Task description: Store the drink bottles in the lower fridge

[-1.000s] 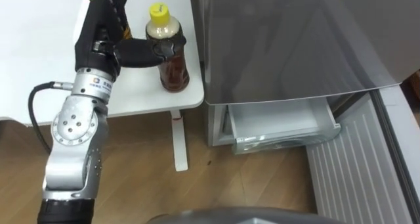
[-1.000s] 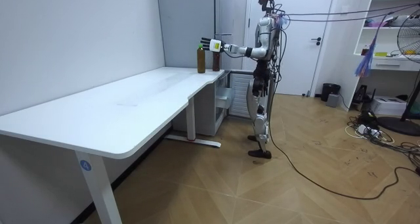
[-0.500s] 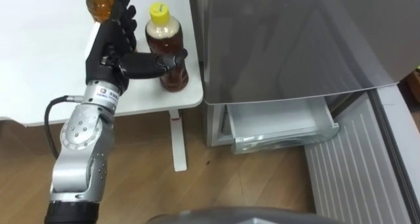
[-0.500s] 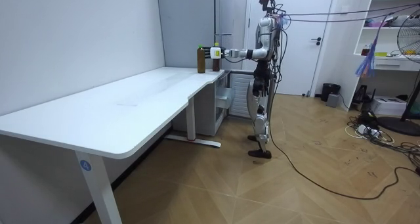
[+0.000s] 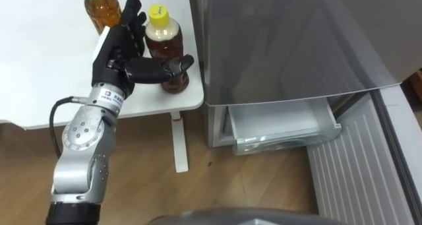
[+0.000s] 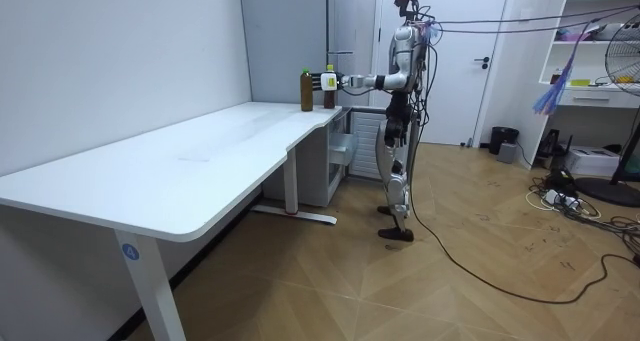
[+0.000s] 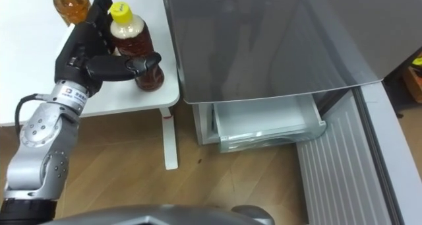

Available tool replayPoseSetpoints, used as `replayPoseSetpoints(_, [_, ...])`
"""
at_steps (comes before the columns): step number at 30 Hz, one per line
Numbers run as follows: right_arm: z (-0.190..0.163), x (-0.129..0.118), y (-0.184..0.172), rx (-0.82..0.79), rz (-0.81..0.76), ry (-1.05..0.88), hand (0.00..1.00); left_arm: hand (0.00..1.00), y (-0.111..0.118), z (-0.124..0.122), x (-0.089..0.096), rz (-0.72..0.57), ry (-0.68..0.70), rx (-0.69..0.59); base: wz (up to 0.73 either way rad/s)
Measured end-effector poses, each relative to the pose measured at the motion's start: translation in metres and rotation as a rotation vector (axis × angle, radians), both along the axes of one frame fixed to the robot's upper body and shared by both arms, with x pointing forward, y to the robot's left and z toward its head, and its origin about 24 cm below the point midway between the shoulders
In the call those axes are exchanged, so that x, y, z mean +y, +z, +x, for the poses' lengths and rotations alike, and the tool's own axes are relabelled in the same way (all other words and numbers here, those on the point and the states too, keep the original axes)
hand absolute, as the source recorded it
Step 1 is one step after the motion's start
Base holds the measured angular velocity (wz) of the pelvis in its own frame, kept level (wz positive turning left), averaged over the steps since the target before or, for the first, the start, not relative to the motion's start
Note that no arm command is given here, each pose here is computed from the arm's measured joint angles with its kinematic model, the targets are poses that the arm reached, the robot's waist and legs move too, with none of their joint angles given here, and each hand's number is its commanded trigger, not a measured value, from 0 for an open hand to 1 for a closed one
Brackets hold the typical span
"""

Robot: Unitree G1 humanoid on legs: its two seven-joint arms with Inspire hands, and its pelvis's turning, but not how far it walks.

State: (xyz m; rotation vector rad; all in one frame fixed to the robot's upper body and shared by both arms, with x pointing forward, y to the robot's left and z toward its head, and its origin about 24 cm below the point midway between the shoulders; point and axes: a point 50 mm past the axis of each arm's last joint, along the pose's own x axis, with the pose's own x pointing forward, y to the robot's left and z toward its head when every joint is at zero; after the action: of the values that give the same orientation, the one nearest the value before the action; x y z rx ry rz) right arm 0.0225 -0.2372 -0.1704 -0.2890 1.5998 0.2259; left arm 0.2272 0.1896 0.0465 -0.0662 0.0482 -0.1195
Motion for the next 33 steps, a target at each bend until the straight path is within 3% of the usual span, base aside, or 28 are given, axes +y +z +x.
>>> replayPoseSetpoints(8, [-0.0003, 0.0002, -0.0001, -0.001, 0.002, 0.001, 0.00, 0.00, -0.0014, 0.0000, -0.0054, -0.003, -0.018, 0.006, 0.00])
replayPoseSetpoints(9, [-0.0005, 0.0002, -0.0001, -0.001, 0.002, 0.001, 0.00, 0.38, -0.0016, 0.0000, -0.0062, -0.003, -0.021, 0.007, 0.00])
replayPoseSetpoints(10, [-0.0007, 0.0002, -0.0001, 0.000, 0.002, 0.001, 0.00, 0.58, -0.0017, 0.0000, -0.0065, -0.003, -0.022, 0.007, 0.00])
replayPoseSetpoints(11, [-0.0014, 0.0004, -0.0002, 0.002, 0.003, 0.001, 0.00, 0.85, -0.0018, 0.0000, -0.0073, -0.004, -0.025, 0.008, 0.00])
replayPoseSetpoints(12, [-0.0028, 0.0007, -0.0003, 0.006, 0.004, 0.000, 0.00, 1.00, -0.0019, 0.0000, -0.0076, -0.004, -0.026, 0.008, 0.00])
replayPoseSetpoints(33, [-0.0068, 0.0014, -0.0007, 0.021, 0.002, -0.005, 0.00, 1.00, -0.0039, -0.0001, -0.0070, -0.001, -0.028, 0.017, 0.00])
